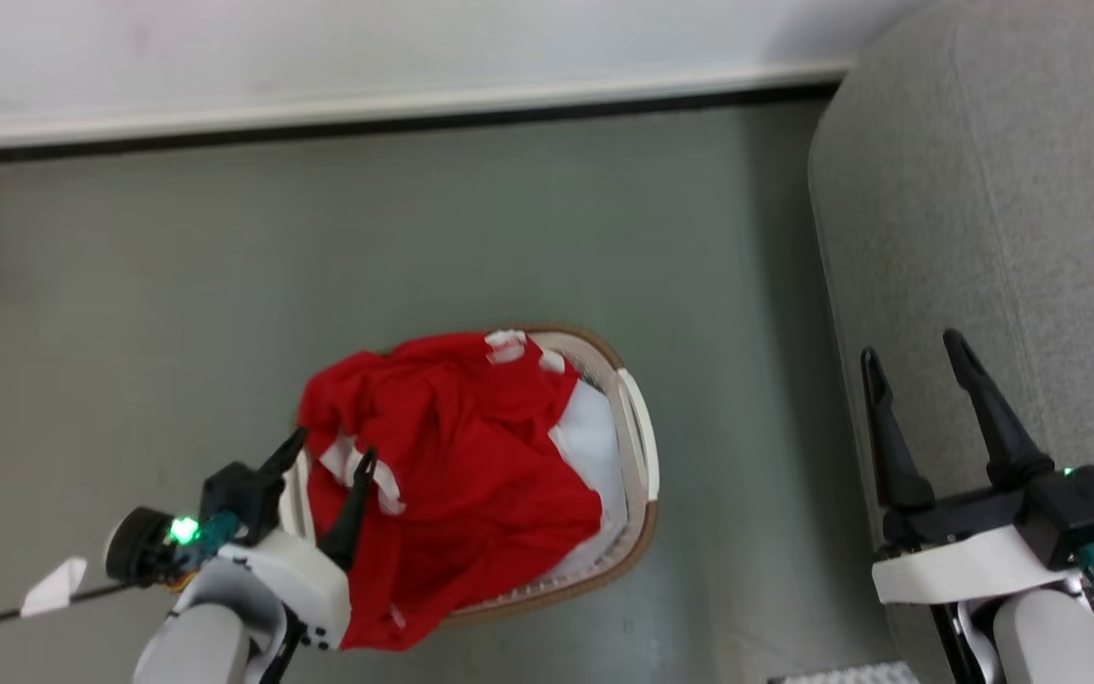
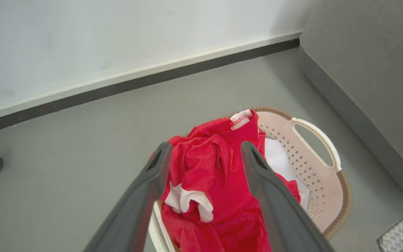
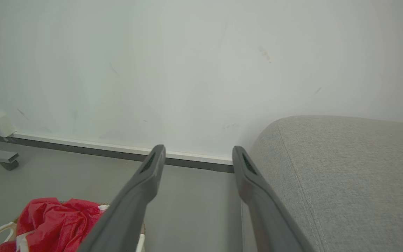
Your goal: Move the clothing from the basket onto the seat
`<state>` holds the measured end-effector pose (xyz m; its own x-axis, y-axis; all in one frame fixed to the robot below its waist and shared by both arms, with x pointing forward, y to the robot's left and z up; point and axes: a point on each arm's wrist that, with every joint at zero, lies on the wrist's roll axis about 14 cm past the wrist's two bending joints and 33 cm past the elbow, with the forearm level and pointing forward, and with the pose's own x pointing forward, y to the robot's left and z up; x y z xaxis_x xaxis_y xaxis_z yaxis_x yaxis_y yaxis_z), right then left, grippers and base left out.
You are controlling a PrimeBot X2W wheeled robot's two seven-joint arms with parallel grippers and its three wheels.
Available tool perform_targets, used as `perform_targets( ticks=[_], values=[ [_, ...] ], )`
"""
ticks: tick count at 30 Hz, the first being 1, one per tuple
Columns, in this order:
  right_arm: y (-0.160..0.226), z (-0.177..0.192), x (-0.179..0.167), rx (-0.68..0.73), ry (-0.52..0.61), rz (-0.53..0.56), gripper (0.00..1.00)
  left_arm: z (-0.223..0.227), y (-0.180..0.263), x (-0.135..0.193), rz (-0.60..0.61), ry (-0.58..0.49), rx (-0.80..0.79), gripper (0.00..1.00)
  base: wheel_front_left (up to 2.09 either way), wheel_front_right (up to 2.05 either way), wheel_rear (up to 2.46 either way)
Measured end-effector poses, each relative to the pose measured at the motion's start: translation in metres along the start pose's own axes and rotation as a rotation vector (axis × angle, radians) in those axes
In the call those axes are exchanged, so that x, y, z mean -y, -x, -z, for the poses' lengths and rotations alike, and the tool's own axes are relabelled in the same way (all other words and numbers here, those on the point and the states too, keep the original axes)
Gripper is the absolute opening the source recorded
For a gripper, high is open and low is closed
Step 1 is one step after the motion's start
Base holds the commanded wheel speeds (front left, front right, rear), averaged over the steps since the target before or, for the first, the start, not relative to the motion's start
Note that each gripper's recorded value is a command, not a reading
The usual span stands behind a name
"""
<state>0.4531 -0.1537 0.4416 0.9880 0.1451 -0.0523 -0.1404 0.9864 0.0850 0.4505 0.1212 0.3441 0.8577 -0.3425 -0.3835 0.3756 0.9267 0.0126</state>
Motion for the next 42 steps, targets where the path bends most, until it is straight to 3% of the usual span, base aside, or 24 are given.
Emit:
perform_targets(
  ticks=[13,22,34,35,37,42],
  values=[
    [-0.032,0.041,0.017,-0.056,-0.008,0.016,1.00,0.107,-0.068,0.026,0.164,-0.023,-0.352,1.00,0.00,0.00,0.00],
    [-0.039,0.050,0.023,-0.057,-0.030,0.023,1.00,0.149,-0.094,0.005,0.083,-0.057,-0.473,1.00,0.00,0.00,0.00],
    [-0.041,0.060,0.028,-0.067,-0.064,0.034,1.00,0.181,-0.115,0.003,0.101,-0.099,-0.561,1.00,0.00,0.00,0.00],
    [-0.041,0.061,0.030,-0.070,-0.066,0.039,1.00,0.183,-0.116,0.004,0.110,-0.110,-0.567,0.76,0.00,0.00,0.00],
    [-0.039,0.062,0.032,-0.075,-0.067,0.046,1.00,0.184,-0.119,0.008,0.122,-0.116,-0.563,0.00,0.00,0.00,0.00],
    [-0.034,0.058,0.034,-0.075,-0.073,0.059,1.00,0.174,-0.120,0.016,0.149,-0.118,-0.538,0.00,0.00,0.00,0.00]
  ],
)
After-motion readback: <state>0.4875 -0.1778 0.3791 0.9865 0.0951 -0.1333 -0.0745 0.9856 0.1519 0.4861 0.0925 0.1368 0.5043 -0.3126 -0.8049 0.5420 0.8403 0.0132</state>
